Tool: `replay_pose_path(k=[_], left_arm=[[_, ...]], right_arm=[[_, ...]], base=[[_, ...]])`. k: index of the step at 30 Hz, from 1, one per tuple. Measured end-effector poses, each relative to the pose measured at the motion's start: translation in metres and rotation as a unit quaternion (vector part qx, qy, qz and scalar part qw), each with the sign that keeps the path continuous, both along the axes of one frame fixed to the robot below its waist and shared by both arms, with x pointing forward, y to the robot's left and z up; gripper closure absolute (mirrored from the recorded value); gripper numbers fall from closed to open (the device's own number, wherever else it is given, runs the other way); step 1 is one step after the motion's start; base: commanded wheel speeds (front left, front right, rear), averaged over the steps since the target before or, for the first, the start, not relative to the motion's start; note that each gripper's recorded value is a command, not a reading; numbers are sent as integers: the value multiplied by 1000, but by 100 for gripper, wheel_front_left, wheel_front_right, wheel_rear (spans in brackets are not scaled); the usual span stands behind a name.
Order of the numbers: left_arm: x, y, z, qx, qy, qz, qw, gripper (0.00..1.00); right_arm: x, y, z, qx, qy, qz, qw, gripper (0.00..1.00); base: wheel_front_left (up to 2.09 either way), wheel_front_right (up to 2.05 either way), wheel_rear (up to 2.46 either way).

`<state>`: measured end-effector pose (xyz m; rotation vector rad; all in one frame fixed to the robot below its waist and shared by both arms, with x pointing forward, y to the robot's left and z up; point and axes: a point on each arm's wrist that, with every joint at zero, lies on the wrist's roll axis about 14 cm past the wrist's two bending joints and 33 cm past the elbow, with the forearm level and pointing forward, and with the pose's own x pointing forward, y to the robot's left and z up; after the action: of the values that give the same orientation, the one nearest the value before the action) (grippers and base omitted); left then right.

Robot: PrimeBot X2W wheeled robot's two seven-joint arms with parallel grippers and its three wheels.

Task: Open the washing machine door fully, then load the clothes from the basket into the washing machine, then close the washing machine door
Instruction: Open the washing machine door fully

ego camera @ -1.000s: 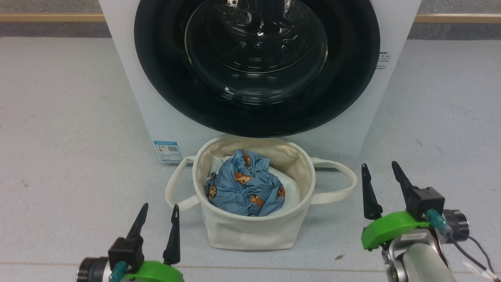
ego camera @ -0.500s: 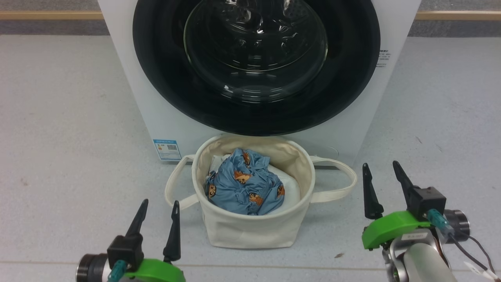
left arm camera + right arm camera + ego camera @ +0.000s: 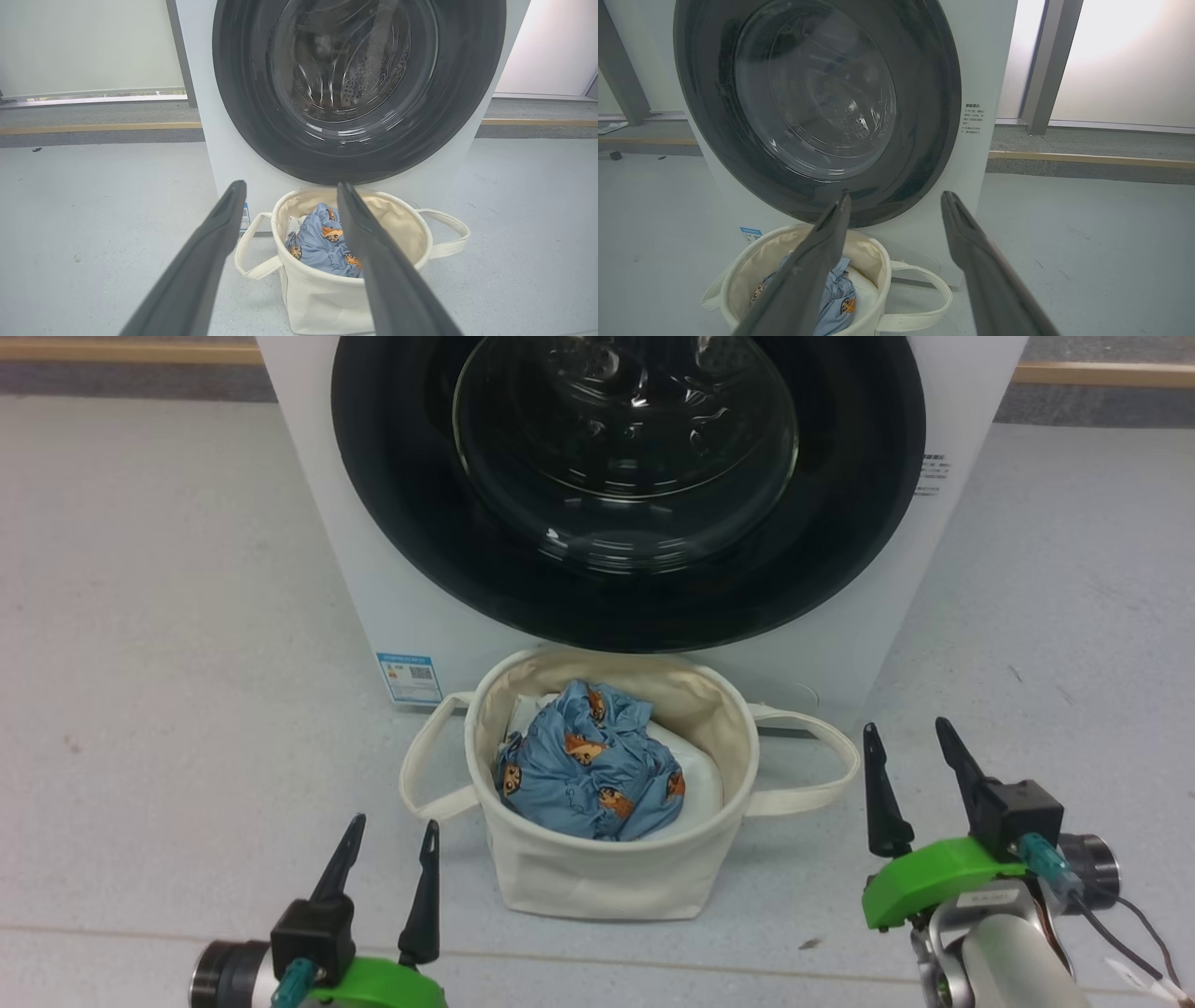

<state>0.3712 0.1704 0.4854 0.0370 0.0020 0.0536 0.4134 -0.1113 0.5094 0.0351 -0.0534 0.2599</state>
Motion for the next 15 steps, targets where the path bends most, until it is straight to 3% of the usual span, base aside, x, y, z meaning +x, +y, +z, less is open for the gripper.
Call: replay_pose_path(k=[15], left_arm=[[-2,1,-4,1,7,2,1000,0]], right_arm=[[1,2,0,0,0,2,1000,0]], base=[[111,124,-235]])
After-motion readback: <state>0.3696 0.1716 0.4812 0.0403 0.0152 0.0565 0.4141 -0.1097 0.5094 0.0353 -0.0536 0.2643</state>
